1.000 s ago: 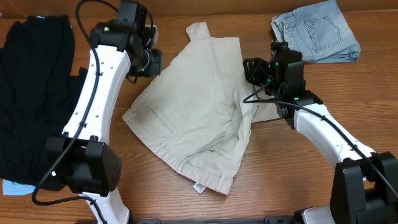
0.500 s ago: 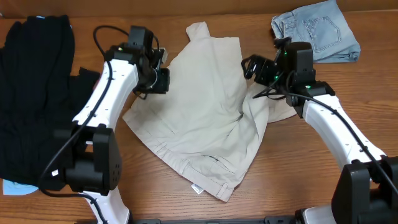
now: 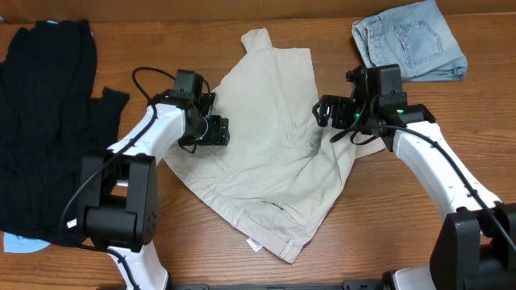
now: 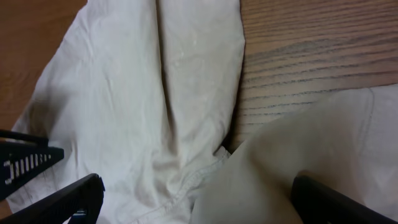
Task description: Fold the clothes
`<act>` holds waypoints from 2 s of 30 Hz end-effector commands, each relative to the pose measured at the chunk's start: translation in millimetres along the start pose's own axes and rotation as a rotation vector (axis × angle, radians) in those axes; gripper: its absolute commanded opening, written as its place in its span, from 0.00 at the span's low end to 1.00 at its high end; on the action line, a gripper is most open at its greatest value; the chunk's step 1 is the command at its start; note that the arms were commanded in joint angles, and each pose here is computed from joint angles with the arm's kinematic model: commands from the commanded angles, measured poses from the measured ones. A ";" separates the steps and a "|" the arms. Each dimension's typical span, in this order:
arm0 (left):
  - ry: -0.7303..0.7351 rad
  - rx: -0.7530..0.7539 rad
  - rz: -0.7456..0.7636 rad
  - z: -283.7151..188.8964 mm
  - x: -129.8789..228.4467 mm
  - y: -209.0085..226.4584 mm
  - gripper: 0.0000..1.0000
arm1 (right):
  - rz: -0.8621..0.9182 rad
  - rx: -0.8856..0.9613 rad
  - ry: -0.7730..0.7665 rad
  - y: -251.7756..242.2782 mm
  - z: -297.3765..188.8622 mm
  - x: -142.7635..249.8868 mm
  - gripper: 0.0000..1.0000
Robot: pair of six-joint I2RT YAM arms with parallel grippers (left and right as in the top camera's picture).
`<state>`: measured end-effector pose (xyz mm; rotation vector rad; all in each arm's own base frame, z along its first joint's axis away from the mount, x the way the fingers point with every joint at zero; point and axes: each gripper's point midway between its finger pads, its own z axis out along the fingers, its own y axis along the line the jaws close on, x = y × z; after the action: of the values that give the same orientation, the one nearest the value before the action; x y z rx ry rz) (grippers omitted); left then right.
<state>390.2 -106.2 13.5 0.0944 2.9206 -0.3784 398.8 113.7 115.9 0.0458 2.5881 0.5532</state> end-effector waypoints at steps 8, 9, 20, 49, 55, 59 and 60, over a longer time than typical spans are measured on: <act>-0.147 -0.255 -0.015 6.0 -31.9 56.7 0.76 | -0.058 0.081 -0.022 -8.6 -9.6 -7.7 1.00; -0.170 -0.266 -0.007 9.1 -38.7 62.4 0.76 | -0.056 0.099 -0.023 -11.9 -9.9 -7.5 1.00; -0.297 -0.369 0.019 46.8 -81.2 132.0 0.88 | -0.043 0.195 0.014 -29.5 -12.4 2.8 1.00; 0.148 0.048 0.090 -138.8 -61.3 -51.2 0.81 | 0.056 0.087 0.102 -13.5 -6.0 22.7 1.00; 0.271 -0.058 0.127 -138.2 -24.8 -71.1 0.78 | 0.059 0.087 0.101 -13.5 -6.0 22.5 1.00; 0.308 -0.102 0.144 -133.3 -5.8 -88.0 0.78 | 0.060 0.087 0.104 -13.6 -6.1 23.1 1.00; 0.326 -0.113 0.148 -131.7 2.1 -91.1 0.78 | 0.060 0.088 0.106 -13.7 -6.1 23.7 1.00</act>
<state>374.8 -155.1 156.6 0.4058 3.1961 -0.2860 369.7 98.7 95.6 0.1322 2.7440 0.4581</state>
